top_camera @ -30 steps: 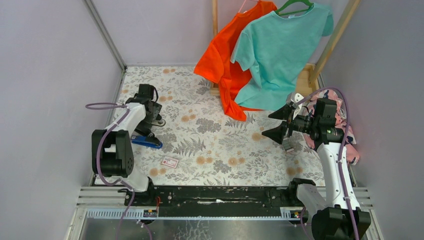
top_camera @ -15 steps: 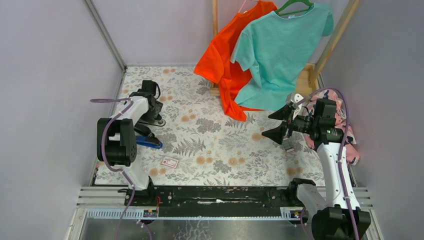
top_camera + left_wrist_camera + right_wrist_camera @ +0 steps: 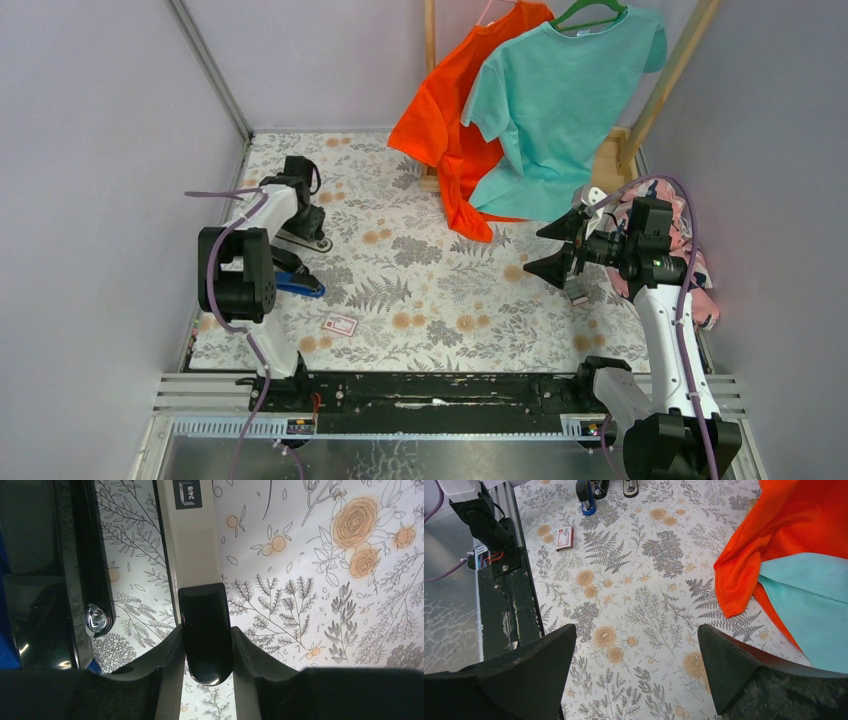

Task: Unload the staples from the stapler
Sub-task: Move the stapler to the center of the board.

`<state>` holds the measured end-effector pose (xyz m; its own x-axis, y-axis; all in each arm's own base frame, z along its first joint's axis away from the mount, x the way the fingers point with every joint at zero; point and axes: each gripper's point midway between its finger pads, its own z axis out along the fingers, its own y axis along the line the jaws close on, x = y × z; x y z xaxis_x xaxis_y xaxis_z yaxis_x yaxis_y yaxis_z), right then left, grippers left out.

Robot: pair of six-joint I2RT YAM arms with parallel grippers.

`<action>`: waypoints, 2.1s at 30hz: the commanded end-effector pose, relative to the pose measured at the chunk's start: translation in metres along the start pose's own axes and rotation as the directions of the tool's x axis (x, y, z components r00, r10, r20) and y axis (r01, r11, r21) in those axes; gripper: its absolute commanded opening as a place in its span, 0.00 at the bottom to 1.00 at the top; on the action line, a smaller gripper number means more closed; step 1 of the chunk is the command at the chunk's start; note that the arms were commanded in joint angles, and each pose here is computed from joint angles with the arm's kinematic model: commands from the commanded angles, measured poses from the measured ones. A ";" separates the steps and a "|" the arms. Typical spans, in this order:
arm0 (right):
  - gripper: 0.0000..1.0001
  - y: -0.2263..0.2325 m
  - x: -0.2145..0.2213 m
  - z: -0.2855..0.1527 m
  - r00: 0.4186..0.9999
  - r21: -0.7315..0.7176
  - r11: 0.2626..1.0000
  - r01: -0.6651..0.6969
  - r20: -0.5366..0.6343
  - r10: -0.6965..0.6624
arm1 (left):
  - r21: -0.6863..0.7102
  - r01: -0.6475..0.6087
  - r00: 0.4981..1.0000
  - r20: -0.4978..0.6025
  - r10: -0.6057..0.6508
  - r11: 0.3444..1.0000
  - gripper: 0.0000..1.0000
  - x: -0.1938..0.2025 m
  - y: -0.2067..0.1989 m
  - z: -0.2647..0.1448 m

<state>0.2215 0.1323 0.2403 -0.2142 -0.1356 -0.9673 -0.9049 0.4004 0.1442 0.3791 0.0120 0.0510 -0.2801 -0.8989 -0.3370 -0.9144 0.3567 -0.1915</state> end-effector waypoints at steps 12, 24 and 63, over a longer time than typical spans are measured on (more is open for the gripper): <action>0.99 -0.005 -0.001 0.001 1.000 0.004 1.000 0.015 0.009 -0.015 | 0.333 -0.250 0.927 -0.188 0.323 0.909 0.00 0.107 -0.030 -0.074; 0.99 -0.008 0.002 0.002 1.000 0.007 1.000 0.008 0.002 -0.008 | 0.589 -0.176 0.893 -0.241 0.379 0.788 0.00 0.245 -0.028 -0.149; 0.99 -0.007 0.010 0.005 1.000 -0.027 1.000 0.008 0.004 -0.008 | 0.737 -0.442 0.643 -0.137 0.754 0.511 0.84 0.359 -0.035 -0.185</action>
<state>0.2293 0.1298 0.2254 -0.2457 -0.1465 -0.9582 -0.8978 0.4071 0.1680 0.2570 -0.3628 0.0730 -0.8953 -0.4218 -0.1434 -0.2989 0.8073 -0.5088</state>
